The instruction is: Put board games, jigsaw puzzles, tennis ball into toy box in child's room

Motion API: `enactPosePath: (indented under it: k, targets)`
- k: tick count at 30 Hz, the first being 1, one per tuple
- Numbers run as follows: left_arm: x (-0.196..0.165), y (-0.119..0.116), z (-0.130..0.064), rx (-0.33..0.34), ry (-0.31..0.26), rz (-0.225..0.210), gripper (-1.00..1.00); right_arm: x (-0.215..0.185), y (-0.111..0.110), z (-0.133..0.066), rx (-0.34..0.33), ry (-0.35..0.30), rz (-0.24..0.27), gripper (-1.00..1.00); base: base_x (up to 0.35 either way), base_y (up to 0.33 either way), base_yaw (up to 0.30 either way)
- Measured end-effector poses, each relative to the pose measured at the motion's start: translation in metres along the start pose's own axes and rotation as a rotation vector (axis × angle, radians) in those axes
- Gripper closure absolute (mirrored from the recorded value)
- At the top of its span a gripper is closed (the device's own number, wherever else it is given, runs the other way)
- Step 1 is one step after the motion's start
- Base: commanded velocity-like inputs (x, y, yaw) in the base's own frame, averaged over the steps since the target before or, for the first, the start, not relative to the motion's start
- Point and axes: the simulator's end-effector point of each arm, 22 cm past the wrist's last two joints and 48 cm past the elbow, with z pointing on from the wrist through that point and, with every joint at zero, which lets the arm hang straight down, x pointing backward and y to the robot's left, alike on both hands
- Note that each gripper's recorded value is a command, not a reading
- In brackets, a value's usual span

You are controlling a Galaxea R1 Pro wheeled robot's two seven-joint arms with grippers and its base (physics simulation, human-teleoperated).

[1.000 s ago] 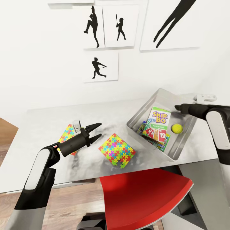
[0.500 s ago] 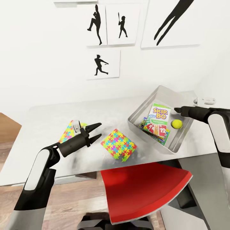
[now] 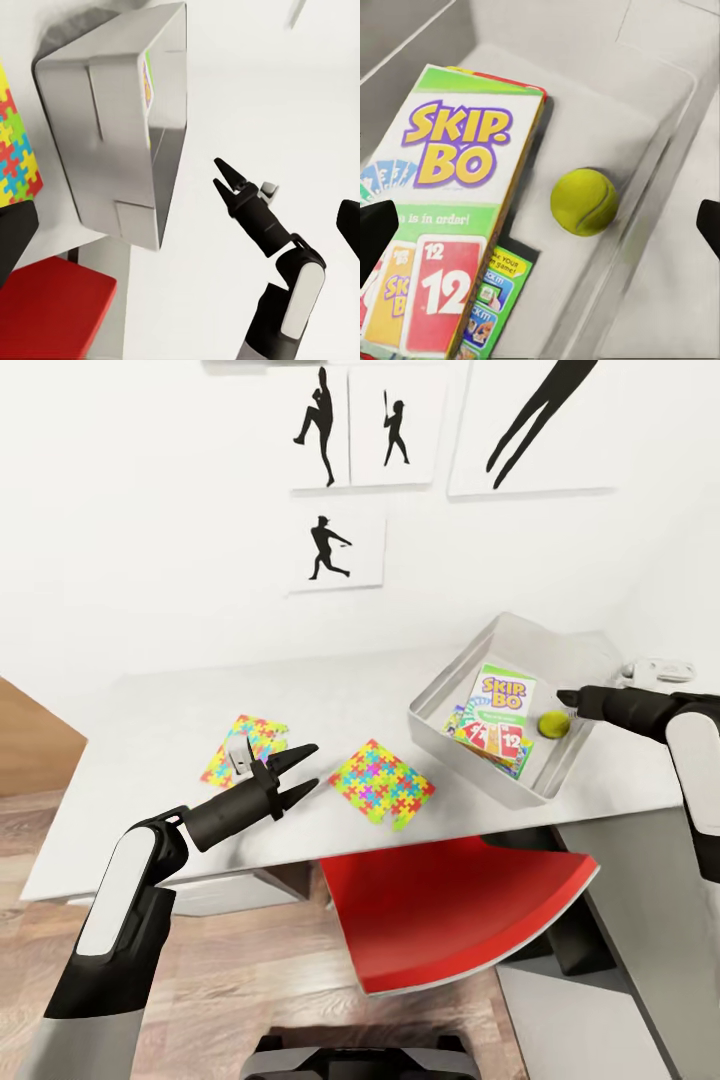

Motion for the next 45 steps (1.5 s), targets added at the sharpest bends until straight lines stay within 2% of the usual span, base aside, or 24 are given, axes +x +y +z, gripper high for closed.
enactPosePath:
  k: [7, 11, 18, 28, 33, 34, 35, 38, 39, 45]
  targets:
    - [0.0, -0.001, 0.0, 0.001, -0.001, 0.001, -1.0, -0.03, -0.02, -0.01, 0.013, -0.061, 0.061, -1.0, -0.027, 0.009, 0.0]
    - [0.0, -0.003, 0.0, 0.003, -0.001, 0.004, -1.0, -0.046, -0.025, -0.016, 0.014, -0.091, 0.077, -1.0, -0.01, 0.003, 0.0]
    - [0.0, -0.008, -0.001, 0.008, -0.002, 0.011, -1.0, -0.057, -0.026, -0.024, 0.001, -0.113, 0.095, -1.0, -0.004, 0.001, 0.0]
    - [0.0, -0.018, -0.002, 0.017, -0.004, 0.024, -1.0, -0.068, -0.02, -0.035, -0.061, -0.124, 0.122, -1.0, -0.001, 0.0, 0.0]
    - [-0.001, -0.022, -0.004, 0.02, -0.006, 0.031, -1.0, -0.054, -0.009, -0.041, -0.164, -0.085, 0.146, -1.0, 0.0, 0.067, 0.0]
    - [-0.001, -0.023, -0.004, 0.021, -0.006, 0.033, -1.0, -0.054, -0.009, -0.041, -0.165, -0.086, 0.146, -1.0, 0.0, 0.173, 0.0]
    - [-0.001, -0.024, -0.004, 0.022, -0.006, 0.034, -1.0, -0.042, -0.001, -0.042, -0.211, -0.058, 0.162, -1.0, 0.0, 0.195, 0.0]
    - [-0.001, -0.027, -0.004, 0.025, -0.007, 0.038, -1.0, -0.032, 0.005, -0.044, -0.245, -0.036, 0.175, -1.0, 0.0, 0.219, 0.0]
    - [-0.001, -0.027, -0.004, 0.025, -0.007, 0.038, -1.0, -0.021, 0.01, -0.044, -0.273, -0.011, 0.188, -1.0, 0.0, 0.256, 0.0]
    - [0.0, -0.033, -0.005, 0.031, -0.008, 0.046, -1.0, -0.016, 0.014, -0.049, -0.297, 0.002, 0.198, -1.0, 0.0, 0.266, 0.0]
